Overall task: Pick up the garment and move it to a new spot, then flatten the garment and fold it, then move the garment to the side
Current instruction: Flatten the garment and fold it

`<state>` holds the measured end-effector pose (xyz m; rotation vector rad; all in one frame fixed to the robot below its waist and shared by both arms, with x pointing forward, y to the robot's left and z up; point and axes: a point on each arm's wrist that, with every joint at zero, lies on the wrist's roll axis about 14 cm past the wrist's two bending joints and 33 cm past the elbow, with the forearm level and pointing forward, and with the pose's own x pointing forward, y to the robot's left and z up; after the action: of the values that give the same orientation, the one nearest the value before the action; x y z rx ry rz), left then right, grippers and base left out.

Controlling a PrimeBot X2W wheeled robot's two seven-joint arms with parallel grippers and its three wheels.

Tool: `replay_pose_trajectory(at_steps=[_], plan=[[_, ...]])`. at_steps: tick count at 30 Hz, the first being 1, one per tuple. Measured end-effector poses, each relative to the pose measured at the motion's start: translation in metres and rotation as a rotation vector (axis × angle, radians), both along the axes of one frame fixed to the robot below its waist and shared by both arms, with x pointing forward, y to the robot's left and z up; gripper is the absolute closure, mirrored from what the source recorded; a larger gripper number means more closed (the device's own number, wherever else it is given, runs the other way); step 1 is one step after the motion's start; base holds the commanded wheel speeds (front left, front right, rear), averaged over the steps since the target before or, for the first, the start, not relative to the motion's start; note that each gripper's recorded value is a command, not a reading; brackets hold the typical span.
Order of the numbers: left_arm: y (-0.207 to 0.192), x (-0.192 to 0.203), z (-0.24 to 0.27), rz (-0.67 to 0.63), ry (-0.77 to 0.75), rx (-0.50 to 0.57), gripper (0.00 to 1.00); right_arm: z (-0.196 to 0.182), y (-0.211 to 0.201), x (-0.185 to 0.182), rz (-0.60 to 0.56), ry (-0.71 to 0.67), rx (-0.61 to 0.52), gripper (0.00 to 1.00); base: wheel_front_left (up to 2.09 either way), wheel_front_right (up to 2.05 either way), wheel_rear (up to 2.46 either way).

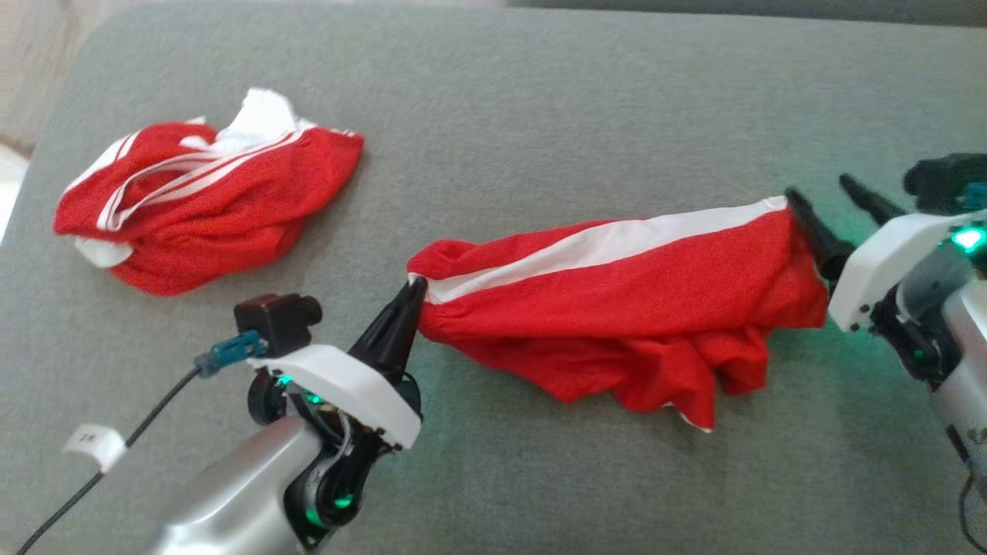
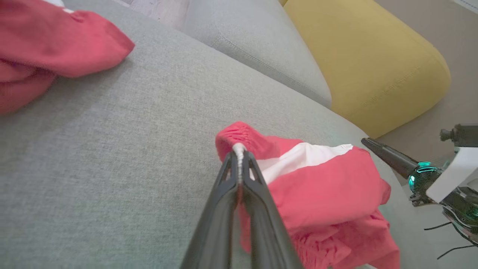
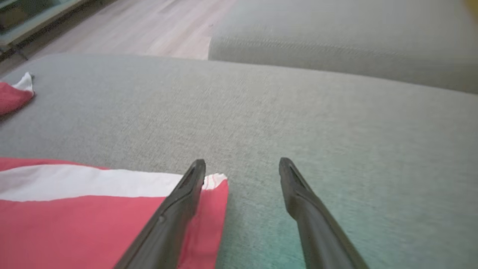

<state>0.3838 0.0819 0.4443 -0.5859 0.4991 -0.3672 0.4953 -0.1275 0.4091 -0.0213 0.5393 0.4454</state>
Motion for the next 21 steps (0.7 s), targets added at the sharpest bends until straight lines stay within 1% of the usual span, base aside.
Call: replay_pose_trajectory(at_steps=[4,5,6,7,8,10,15,18,21], plan=[[0.004,0.002,-0.006,0.014,0.01,0.006,1.0,-0.031,0.011,-0.01,0.082,0.136,-0.059,0.0,0.0,0.0,0.0],[0.006,0.003,-0.007,0.018,0.012,0.007,1.0,-0.036,0.012,-0.012,0.096,0.158,-0.07,0.04,0.0,0.0,0.0],[0.007,0.004,-0.008,0.023,0.016,0.011,1.0,-0.039,0.013,-0.012,0.106,0.174,-0.073,0.42,0.0,0.0,0.0],[0.009,0.005,-0.01,0.028,0.018,0.016,1.0,-0.04,0.015,-0.012,0.112,0.181,-0.068,0.88,0.0,0.0,0.0],[0.011,0.005,-0.01,0.03,0.019,0.018,1.0,-0.04,0.016,-0.011,0.117,0.183,-0.063,1.0,0.0,0.0,0.0],[0.011,0.005,-0.012,0.029,0.019,0.021,1.0,-0.036,0.019,-0.01,0.127,0.171,-0.052,1.0,0.0,0.0,0.0],[0.009,0.01,-0.008,0.014,-0.023,0.044,1.0,-0.011,0.017,0.0,0.118,0.053,-0.014,1.0,0.0,0.0,0.0],[0.005,0.023,0.006,-0.005,-0.09,0.061,1.0,0.011,0.01,0.008,0.095,-0.034,0.015,1.0,0.0,0.0,0.0],[0.001,0.047,0.031,-0.031,-0.19,0.086,1.0,0.041,-0.006,0.022,0.045,-0.142,0.044,1.0,0.0,0.0,0.0]])
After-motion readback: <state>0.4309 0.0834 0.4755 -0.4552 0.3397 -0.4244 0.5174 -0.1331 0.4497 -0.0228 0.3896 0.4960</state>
